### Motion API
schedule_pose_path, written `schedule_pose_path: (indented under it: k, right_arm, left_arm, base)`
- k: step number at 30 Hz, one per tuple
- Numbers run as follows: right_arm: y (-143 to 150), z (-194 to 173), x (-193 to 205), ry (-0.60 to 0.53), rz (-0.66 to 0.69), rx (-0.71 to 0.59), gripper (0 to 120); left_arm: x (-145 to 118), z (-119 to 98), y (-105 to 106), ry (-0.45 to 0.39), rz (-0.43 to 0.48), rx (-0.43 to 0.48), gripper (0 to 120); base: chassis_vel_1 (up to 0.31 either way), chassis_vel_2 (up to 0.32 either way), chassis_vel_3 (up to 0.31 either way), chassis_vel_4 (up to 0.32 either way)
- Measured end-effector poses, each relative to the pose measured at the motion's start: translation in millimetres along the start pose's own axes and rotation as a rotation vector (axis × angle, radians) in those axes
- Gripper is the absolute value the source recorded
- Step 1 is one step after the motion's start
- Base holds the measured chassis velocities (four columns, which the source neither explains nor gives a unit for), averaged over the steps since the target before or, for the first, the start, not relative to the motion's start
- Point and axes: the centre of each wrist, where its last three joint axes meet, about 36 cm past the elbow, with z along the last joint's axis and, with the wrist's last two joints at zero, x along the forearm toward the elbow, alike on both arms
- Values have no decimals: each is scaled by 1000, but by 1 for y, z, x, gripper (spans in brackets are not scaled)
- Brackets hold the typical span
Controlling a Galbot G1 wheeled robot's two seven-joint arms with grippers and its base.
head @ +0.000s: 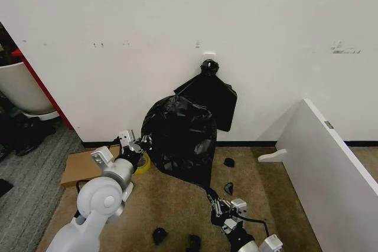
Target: Place the garbage bag over the trash bin.
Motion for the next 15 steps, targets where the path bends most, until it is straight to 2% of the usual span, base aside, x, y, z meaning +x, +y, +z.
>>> schedule_pose_path:
  k: [4,10,15]
  right_arm:
    - [-18,4,-13,-36,2,74,0]
    - [-66,18,-42,-130,27,266,0]
    - [-71,21,-40,-142,69,265,2]
  left_arm:
    - [7,-4,-8,43,12,-4,1]
    - [17,-3,-16,100,20,-47,1]
    - [17,4,-17,105,9,-66,1]
  base:
    - [0,0,0,0]
    - [0,0,0,0]
    - [0,0,0,0]
